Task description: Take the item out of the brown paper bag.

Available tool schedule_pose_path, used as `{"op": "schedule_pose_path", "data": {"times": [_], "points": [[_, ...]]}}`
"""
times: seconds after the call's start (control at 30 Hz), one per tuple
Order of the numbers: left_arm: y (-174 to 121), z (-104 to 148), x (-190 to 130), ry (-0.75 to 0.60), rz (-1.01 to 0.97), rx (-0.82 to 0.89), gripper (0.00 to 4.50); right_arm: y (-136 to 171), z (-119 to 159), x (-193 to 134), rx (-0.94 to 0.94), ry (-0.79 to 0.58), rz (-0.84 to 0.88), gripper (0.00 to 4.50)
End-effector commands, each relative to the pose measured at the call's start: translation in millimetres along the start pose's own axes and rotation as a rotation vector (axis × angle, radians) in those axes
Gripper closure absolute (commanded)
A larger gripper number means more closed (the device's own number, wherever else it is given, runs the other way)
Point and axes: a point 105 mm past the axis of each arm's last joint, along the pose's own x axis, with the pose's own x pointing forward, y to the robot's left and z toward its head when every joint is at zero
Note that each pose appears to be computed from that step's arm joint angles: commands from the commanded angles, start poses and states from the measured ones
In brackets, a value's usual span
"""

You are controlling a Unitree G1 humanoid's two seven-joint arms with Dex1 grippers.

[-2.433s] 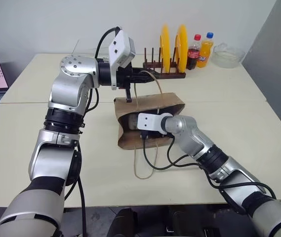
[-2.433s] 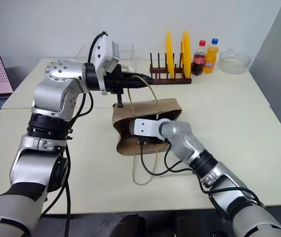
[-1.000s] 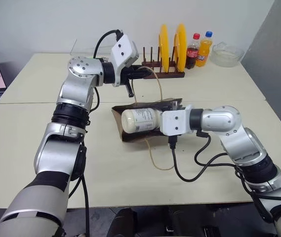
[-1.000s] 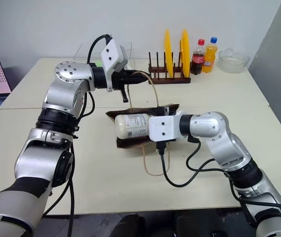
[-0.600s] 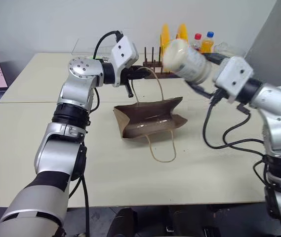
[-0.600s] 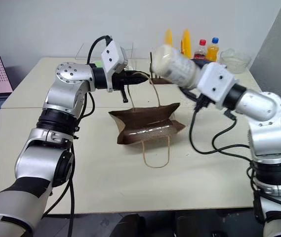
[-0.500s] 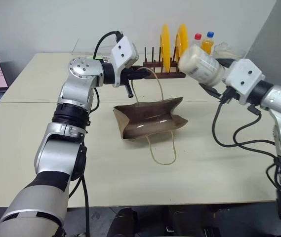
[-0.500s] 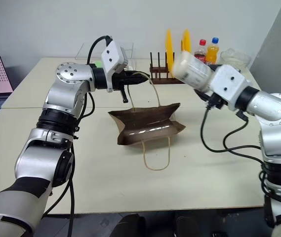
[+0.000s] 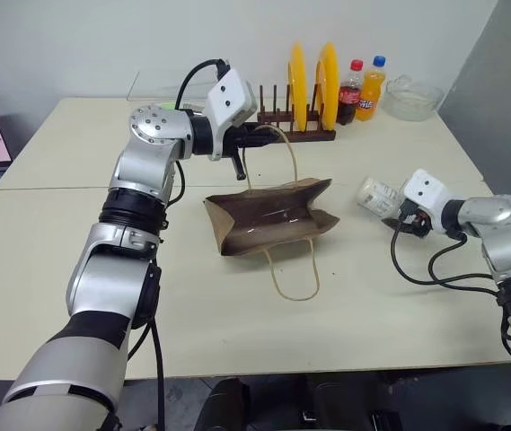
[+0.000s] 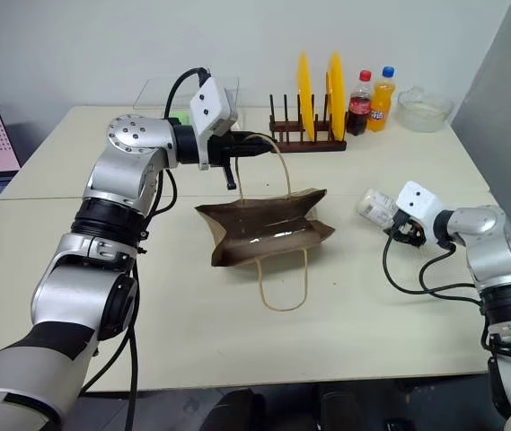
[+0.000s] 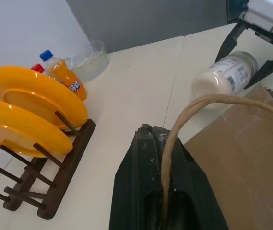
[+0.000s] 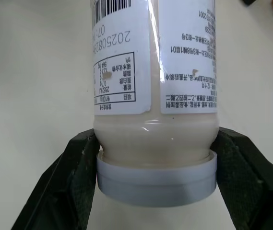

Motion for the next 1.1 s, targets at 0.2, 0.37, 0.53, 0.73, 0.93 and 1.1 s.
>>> {"op": "schedule_pose_path", "data": {"times": [0.2,0.37,0.53,0.73,0.93,1.1], "points": [[7,19,-5,-0.035,0.014,0.068,4.50,-8,-8,2,-0.033,0.066,0.067,1.43],[6,19,-4,-0.038,0.013,0.068,4.50,-12,-7,5,-0.027,0.057,0.055,0.49],[6,19,-4,-0.039,0.009,0.068,4.50,-17,-7,0,-0.022,0.052,0.050,0.03],[7,19,-4,-0.037,0.015,0.070,4.50,-34,3,-39,-0.028,0.012,0.030,0.03],[13,18,-1,-0.031,0.048,0.067,4.50,-39,24,-99,-0.034,-0.098,-0.055,0.03],[16,17,-1,-0.017,0.042,0.080,4.50,20,65,-113,0.015,-0.358,-0.009,0.03]]}}
